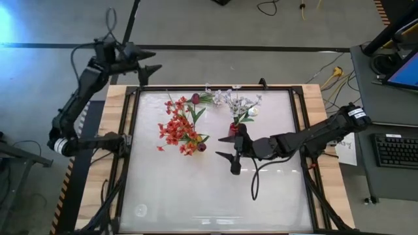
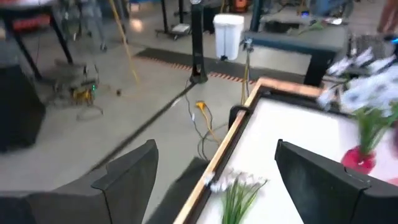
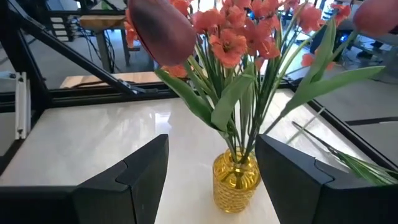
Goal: Sort flowers into vase by color
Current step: Put the white flowers into the red flower vase
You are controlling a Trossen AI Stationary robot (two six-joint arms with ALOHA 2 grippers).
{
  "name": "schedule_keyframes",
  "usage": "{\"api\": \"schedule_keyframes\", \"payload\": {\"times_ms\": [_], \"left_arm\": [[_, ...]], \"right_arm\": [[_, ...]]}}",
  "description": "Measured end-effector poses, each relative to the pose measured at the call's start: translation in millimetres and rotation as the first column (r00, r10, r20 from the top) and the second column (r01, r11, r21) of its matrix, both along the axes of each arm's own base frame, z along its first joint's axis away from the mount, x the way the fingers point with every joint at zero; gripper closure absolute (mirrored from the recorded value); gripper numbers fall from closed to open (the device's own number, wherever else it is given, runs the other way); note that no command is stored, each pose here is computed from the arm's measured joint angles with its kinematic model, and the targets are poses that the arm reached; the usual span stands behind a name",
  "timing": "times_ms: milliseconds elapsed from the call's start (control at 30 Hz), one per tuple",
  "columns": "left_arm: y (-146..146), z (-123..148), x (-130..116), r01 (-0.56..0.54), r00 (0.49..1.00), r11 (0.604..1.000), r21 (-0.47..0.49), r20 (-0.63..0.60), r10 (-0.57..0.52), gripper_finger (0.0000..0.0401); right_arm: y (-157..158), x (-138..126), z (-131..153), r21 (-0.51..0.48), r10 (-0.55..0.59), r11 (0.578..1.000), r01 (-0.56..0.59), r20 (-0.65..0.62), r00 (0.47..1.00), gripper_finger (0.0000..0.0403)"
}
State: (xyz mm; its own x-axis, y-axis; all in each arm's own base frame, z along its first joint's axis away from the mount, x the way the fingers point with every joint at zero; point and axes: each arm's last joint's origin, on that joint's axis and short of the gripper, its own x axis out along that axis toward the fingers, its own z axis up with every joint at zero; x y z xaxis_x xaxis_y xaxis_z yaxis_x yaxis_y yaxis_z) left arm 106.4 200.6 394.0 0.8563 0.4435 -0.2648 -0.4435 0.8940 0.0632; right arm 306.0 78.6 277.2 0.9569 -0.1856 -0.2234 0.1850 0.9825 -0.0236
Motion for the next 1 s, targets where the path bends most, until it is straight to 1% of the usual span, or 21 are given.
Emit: {"api": "schedule_keyframes", "payload": {"times_ms": [67,200,267,367,533,633,733,800,900,1000], "left_arm": [[10.0,-18.6,0.3,-0.008,1.0,1.0,-0.026,-0.013,0.008,0.009],[23.5,-46.6,6.1,-0.004,0.999,0.999,-0.036,-0.036,0.002,0.009],[29.4,-61.8,8.0,-0.013,0.997,0.999,-0.045,-0.078,0.01,0.009],[37.5,-86.6,11.2,-0.03,0.993,0.995,-0.094,-0.114,0.019,0.009],[45.7,-132.8,24.5,0.006,0.987,0.99,-0.142,-0.157,-0.029,0.009],[50.6,-156.3,35.3,0.04,0.987,0.993,-0.109,-0.153,-0.057,0.009],[52.3,-184.2,43.7,0.084,0.975,0.991,-0.107,-0.199,-0.104,0.009],[53.2,-194.7,50.1,0.105,0.971,0.988,-0.11,-0.206,-0.126,0.009],[51.9,-198.6,63.4,0.148,0.967,0.985,-0.083,-0.197,-0.162,0.009],[48.2,-211.0,74.3,0.182,0.951,0.975,-0.124,-0.229,-0.207,0.009]], "right_arm": [[-0.5,0.1,0.0,0.0,-0.001,1.0,0.001,0.0,1.0,0.017],[-0.4,0.1,0.1,0.017,-0.005,1.0,0.005,0.004,1.0,0.017],[-0.4,0.1,0.1,0.03,-0.007,1.0,0.007,0.006,1.0,0.017],[0.9,-0.3,-0.5,0.042,-0.004,0.999,0.004,0.001,1.0,0.017],[1.0,-0.3,-0.4,0.046,-0.005,0.999,0.005,0.002,1.0,0.017],[1.0,-0.3,-0.4,0.057,-0.008,0.998,0.008,0.005,1.0,0.017],[0.8,-0.3,-0.3,0.076,-0.016,0.997,0.015,0.01,1.0,0.017],[0.9,-0.2,0.3,0.09,-0.019,0.996,0.018,0.017,1.0,0.017],[0.8,0.1,1.3,0.101,-0.022,0.995,0.019,0.029,0.999,0.017],[0.4,0.4,2.1,0.129,-0.03,0.991,0.025,0.04,0.999,0.017]]}}
